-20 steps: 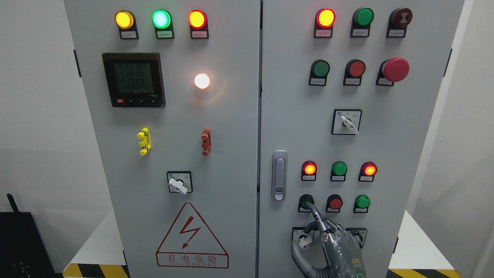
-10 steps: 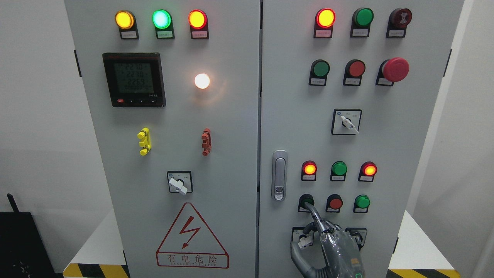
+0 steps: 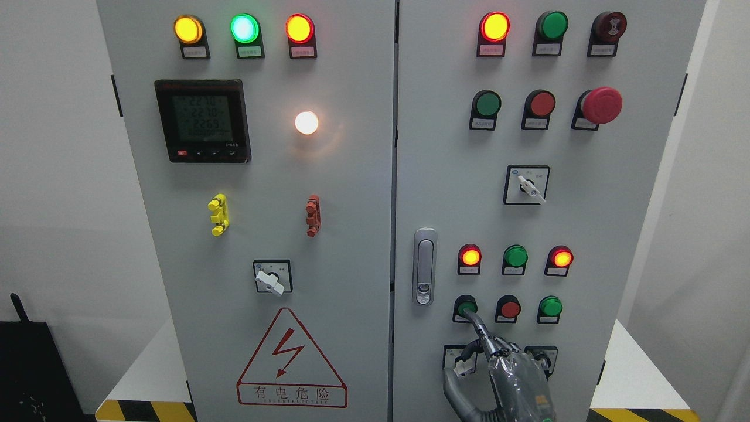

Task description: Press green start button

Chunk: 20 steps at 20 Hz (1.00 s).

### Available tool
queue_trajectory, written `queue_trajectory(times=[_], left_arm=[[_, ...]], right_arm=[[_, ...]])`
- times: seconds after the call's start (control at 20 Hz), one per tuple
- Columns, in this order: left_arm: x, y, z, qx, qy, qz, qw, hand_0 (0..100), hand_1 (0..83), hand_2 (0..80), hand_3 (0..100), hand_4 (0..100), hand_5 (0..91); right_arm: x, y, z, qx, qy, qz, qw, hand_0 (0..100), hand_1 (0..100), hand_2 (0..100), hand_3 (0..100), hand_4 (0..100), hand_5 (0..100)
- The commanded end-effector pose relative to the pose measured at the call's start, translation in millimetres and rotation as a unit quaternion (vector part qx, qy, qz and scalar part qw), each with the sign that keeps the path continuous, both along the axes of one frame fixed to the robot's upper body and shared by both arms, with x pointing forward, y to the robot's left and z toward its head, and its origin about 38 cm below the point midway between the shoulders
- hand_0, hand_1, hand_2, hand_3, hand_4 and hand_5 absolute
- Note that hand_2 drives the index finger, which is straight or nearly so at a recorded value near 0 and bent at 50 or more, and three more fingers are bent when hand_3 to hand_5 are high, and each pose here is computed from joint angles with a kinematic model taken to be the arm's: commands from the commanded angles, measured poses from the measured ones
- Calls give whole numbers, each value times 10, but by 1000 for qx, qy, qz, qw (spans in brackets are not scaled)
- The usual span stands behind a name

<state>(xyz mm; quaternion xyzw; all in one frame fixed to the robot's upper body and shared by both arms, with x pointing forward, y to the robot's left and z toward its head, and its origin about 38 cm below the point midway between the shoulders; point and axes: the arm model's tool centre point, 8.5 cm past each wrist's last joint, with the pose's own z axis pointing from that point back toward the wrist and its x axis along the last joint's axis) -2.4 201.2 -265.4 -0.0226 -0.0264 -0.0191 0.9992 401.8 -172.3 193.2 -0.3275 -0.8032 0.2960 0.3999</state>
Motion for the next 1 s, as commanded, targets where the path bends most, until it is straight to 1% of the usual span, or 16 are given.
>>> queue_trajectory(times=[0.0,0.2,0.5,0.6,0.7,0.8,0.9,0.95], left_arm=[[0,0,0,0,0,0,1000,120,556,0,0,0,0],[0,0,0,0,0,0,1000,120,556,0,0,0,0],[0,0,0,0,0,0,1000,120,556,0,0,0,0],[0,0,0,0,0,0,1000,120,556,0,0,0,0],[-10,0,0,0,1,0,1000,120,556,0,0,0,0],[-10,0,0,0,1,0,1000,120,556,0,0,0,0],[0,0,0,0,0,0,1000,120,556,0,0,0,0],[0,0,0,0,0,0,1000,120,556,0,0,0,0]], right_arm=[[-171,12,100,32,-17,17,999,611,363,0,582,553,436],[-307,22,121,76,-12,41,996,633,366,0,581,545,420],[-466,-1,162,129,-13,60,990,671,366,0,561,517,381],[-529,-12,144,155,-4,64,986,691,363,0,539,499,351],[-591,16,140,179,-1,78,981,705,358,0,522,491,336],[-647,11,116,197,3,85,977,713,349,0,502,467,311],[-676,5,97,215,8,90,972,724,336,0,452,416,260],[-689,27,100,227,9,98,969,734,323,0,412,378,214]])
